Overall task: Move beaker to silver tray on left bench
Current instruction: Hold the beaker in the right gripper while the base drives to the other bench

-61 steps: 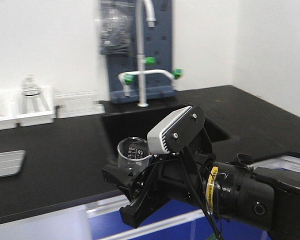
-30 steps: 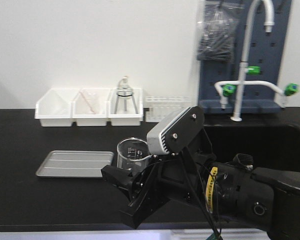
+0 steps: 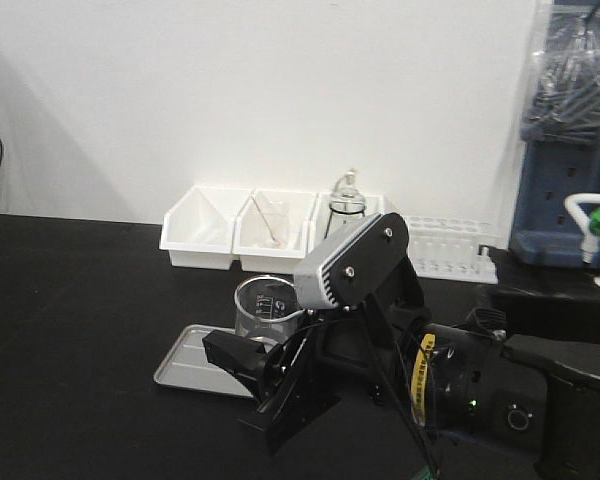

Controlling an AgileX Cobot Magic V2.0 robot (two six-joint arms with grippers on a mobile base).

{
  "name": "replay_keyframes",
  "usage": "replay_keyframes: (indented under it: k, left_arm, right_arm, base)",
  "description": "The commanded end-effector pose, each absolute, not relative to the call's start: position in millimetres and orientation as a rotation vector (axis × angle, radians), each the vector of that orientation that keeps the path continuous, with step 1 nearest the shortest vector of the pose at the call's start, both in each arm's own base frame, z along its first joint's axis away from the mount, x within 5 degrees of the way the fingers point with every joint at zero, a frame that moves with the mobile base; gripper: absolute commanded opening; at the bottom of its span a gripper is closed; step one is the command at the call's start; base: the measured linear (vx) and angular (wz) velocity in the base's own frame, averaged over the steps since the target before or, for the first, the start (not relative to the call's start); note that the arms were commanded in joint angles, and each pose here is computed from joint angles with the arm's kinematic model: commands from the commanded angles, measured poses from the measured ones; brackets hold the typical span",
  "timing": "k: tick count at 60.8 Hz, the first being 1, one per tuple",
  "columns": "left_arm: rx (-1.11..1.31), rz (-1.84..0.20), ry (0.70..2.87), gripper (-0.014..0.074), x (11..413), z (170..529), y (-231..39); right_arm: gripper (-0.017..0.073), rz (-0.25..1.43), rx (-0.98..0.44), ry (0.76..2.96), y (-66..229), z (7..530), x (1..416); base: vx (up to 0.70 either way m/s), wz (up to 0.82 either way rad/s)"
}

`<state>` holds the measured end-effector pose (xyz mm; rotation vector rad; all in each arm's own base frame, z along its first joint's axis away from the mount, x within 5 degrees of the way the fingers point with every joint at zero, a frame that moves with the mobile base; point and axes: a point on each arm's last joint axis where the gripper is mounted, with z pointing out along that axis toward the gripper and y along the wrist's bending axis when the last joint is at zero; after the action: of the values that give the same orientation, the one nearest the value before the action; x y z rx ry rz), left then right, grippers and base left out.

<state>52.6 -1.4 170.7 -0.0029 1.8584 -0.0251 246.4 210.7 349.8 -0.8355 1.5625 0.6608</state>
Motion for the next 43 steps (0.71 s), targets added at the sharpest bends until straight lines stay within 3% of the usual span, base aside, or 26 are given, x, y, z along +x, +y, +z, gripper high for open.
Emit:
replay_keyframes:
  k: [1,43]
  left_arm:
    - [-0.008,-0.033,1.793,0.0001,54.5,171.4,-1.5]
    - [-0.008,-0.033,1.793,0.0001,54.5,171.4,-1.5]
  right_arm:
    - [-0.0011,0.693,-0.803,1.489,206.7,373.7,239.8]
    - [-0.0011,0.693,-0.803,1.489,206.7,373.7,239.8]
  base:
    - [0.24,0.23]
    - [0.22,0.11]
